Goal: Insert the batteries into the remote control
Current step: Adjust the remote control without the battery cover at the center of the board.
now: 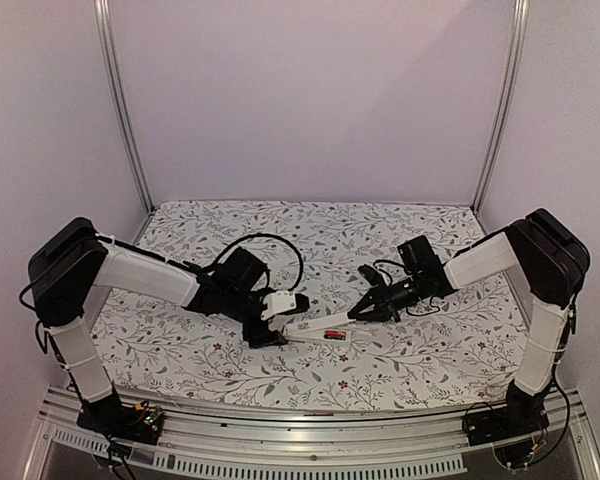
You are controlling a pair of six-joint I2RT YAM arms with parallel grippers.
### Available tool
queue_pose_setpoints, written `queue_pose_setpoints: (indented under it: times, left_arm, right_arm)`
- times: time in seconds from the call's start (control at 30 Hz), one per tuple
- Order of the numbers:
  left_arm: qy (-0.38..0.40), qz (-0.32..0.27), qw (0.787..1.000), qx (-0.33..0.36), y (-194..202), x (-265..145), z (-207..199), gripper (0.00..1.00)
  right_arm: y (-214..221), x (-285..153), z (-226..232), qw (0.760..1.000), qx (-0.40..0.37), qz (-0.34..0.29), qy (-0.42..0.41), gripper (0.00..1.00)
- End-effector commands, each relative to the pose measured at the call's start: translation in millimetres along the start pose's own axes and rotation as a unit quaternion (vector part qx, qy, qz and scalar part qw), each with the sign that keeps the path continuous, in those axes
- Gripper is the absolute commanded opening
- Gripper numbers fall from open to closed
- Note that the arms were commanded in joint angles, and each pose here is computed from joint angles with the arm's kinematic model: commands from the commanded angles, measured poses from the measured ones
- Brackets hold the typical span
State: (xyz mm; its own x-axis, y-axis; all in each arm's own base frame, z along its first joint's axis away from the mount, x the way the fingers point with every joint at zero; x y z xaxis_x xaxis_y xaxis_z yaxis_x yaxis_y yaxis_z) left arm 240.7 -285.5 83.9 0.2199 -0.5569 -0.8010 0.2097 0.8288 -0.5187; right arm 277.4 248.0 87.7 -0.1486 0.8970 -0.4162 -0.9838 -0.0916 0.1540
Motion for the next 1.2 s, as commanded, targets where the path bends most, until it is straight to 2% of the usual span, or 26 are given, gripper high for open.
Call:
queue_pose_setpoints:
  times: [0.0, 0.07, 0.27, 0.67, 0.77, 0.9, 1.0, 1.17]
  left_arm:
    - [0.039, -0.023, 0.999, 0.0, -2.9, 4.6, 2.0, 0.74]
    - [0.051, -0.03, 0.998, -0.004, -4.5, 4.3, -0.1, 0.7]
    - [0.079, -0.045, 0.996, -0.003, -8.0, 5.7, -11.9, 0.69]
    - [0.069, -0.022, 0.997, -0.022, -14.3, 17.7, -16.4, 0.46]
    - [0.074, -0.023, 0.997, -0.03, -19.5, 18.8, -24.0, 0.44]
    - [0.073, -0.017, 0.997, -0.032, -22.6, 20.3, -37.6, 0.44]
    - [0.061, -0.016, 0.997, -0.044, -23.6, 19.2, -37.1, 0.48]
    - [0.022, -0.028, 0.998, -0.052, -26.1, 4.5, -31.5, 0.7]
  right_arm:
    - [-1.5, -4.5, 13.2, 1.0, -0.015, -0.02, 0.01, 0.0]
    - [-0.2, -5.5, 14.4, 1.0, -0.018, -0.02, 0.009, 0.0]
    - [2.9, -14.8, 23.3, 0.999, -0.026, -0.026, 0.002, 0.0]
    - [14.7, -41.1, 33.3, 0.998, -0.037, -0.05, 0.013, 0.0]
    - [17.6, -45.4, 30.8, 0.998, -0.036, -0.055, 0.019, 0.0]
    - [21.2, -51.3, 31.5, 0.997, -0.039, -0.058, 0.02, 0.0]
    - [21.0, -50.6, 28.5, 0.998, -0.04, -0.042, 0.018, 0.0]
    - [17.0, -48.1, 30.5, 0.998, -0.062, -0.02, 0.018, 0.0]
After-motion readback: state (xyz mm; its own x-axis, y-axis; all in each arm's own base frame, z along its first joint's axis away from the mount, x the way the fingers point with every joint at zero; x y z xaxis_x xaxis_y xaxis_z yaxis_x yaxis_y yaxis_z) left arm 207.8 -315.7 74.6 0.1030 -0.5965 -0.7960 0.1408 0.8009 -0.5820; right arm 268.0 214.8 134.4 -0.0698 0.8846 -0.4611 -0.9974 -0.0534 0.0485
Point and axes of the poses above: each gripper's point midway between its finger pads, its own x axis out along the fingers, its own z axis along the line the jaws close on, y = z × x, the point moved 8 cm from there along -x, back along the fingers, and after that the axes turned 14 degrees about x, right-handed, at the moved point
